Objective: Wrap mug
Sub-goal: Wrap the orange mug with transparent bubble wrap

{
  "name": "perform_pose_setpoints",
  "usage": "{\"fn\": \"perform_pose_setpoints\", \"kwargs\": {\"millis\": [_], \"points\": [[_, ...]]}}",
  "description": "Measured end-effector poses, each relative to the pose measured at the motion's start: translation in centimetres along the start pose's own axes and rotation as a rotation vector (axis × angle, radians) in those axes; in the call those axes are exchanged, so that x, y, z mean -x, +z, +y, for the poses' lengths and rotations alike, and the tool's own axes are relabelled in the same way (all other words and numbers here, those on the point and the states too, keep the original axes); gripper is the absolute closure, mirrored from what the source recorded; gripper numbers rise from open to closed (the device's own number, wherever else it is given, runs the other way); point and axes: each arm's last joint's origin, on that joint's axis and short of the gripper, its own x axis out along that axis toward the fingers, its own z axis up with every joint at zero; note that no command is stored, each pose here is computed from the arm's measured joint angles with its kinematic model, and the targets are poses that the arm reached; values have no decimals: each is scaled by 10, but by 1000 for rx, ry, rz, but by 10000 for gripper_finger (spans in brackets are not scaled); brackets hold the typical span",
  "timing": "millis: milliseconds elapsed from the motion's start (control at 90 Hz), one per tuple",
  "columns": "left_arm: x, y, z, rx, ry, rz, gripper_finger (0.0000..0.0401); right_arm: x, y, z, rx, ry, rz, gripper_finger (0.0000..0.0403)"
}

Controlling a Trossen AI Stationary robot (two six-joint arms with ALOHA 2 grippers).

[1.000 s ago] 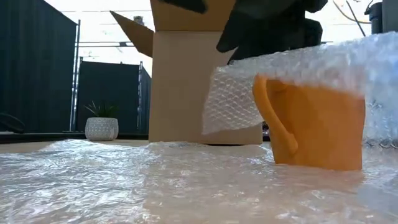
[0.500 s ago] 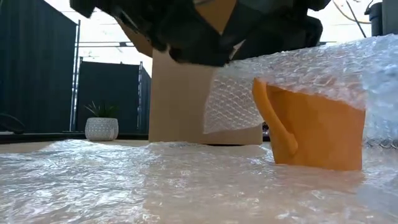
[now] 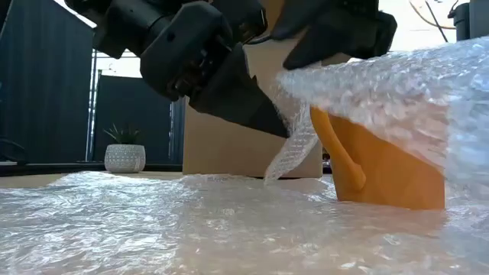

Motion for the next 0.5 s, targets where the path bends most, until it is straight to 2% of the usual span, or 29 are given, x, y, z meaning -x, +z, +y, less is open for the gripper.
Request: {"fn": "perform_pose_setpoints", "kwargs": {"millis": [133,256,378,500], "points": [[0,-1,1,0,3,7,163,24,11,-3,-25,31,-7,245],[0,-1,1,0,4,11,163,43,8,-12,-90,-32,53,245],[0,-1,1,0,4,11,163,44,-1,-20,-157,-133,121,245],[0,-2,1,-2,4,18,163,30,-10,-20,-178,-153,185,245]]}}
